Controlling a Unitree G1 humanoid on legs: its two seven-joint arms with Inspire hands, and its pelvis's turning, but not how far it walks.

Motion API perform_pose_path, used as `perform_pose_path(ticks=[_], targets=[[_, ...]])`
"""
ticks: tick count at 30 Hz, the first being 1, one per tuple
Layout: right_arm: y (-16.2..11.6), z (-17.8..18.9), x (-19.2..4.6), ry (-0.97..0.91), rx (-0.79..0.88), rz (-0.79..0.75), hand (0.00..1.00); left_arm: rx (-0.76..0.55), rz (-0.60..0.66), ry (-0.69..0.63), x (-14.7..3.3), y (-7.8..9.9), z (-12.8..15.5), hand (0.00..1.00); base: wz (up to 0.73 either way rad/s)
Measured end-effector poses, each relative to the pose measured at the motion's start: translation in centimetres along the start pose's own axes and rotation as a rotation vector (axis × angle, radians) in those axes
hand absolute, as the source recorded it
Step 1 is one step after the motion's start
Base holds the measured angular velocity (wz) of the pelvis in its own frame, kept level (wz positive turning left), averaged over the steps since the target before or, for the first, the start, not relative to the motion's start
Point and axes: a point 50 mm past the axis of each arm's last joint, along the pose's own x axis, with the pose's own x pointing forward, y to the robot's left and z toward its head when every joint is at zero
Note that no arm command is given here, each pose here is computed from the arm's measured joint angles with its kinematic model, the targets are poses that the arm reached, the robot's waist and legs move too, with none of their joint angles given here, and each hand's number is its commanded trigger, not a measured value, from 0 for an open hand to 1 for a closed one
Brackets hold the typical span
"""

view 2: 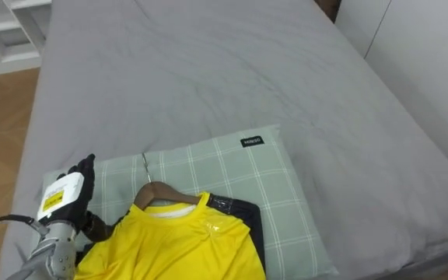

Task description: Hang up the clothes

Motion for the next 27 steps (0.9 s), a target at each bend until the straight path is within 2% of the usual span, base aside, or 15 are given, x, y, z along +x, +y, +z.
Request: perform_pose_path(ticks=[27], targets=[[-0.1, -1.1, -0.1, 0.031, -0.057, 0.01, 0.0, 0.052, -0.188, 0.015, -1.1, -2.2, -0.5, 0.0, 0.0]])
